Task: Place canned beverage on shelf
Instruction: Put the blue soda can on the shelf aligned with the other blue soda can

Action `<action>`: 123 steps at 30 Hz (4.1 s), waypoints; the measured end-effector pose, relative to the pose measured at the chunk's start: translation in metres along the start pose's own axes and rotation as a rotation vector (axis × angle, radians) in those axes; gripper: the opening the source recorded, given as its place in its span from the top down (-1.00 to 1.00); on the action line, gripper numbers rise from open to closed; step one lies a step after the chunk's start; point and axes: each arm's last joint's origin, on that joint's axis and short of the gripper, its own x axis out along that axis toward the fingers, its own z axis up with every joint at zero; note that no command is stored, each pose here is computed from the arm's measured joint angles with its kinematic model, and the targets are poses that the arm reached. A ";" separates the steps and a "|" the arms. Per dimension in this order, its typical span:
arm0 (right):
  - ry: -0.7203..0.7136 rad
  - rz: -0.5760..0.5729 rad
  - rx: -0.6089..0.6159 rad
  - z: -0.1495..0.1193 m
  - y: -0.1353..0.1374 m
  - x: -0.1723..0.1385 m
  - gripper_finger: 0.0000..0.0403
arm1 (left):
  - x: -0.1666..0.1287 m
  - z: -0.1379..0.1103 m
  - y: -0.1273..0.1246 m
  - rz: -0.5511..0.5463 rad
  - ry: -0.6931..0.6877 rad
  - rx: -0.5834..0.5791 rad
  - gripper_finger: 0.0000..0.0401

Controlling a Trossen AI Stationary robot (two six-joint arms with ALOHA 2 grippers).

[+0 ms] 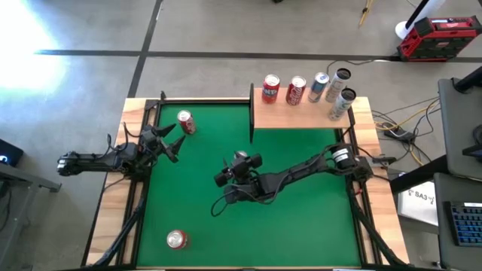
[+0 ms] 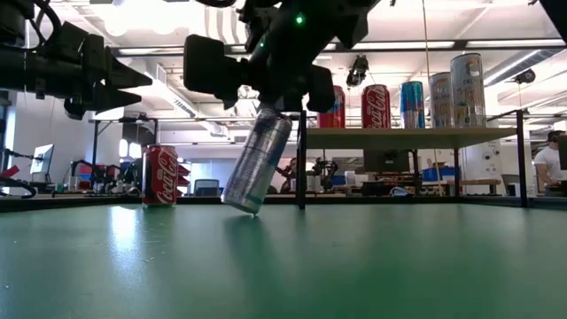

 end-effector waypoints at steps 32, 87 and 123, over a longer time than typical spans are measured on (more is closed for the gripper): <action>0.060 0.150 -0.110 0.004 0.012 -0.006 0.51 | 0.000 0.000 0.000 0.000 0.000 0.000 -0.61; -0.005 0.121 -0.176 0.032 0.007 -0.041 -0.78 | 0.000 0.000 0.000 0.000 0.000 0.000 -0.61; 0.645 0.817 -0.705 0.103 -0.074 -0.007 -0.78 | 0.000 0.000 0.000 0.000 -0.001 0.000 -0.61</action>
